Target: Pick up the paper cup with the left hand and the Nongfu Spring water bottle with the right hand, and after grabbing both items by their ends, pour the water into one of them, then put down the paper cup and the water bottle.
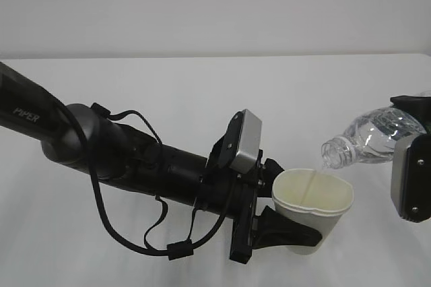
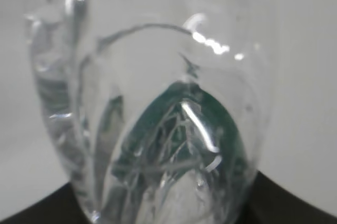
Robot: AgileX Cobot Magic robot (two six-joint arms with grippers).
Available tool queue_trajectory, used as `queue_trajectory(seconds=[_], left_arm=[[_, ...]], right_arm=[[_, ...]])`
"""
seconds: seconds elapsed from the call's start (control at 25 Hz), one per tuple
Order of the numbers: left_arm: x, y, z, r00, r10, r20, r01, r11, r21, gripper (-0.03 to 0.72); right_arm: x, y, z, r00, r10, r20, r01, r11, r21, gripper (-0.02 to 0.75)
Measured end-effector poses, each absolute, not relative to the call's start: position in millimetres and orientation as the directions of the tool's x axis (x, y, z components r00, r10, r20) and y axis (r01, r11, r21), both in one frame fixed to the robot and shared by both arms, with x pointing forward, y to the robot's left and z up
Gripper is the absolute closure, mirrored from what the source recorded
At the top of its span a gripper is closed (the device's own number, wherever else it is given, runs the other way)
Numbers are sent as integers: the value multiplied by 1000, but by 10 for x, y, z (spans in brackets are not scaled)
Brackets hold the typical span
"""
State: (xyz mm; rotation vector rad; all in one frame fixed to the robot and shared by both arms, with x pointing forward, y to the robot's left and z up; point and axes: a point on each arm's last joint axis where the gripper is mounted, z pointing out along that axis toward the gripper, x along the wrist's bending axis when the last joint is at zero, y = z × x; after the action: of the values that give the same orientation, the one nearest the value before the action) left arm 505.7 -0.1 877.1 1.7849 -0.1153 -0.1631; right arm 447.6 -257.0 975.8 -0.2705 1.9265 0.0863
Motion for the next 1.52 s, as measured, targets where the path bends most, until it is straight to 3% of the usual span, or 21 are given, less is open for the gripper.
queue_trajectory(seconds=[1.52], left_arm=[[5056, -1, 8770, 985, -167, -48, 10, -219, 976, 263]], right_arm=[[4482, -2558, 9782, -309, -163, -937, -245, 966, -88, 397]])
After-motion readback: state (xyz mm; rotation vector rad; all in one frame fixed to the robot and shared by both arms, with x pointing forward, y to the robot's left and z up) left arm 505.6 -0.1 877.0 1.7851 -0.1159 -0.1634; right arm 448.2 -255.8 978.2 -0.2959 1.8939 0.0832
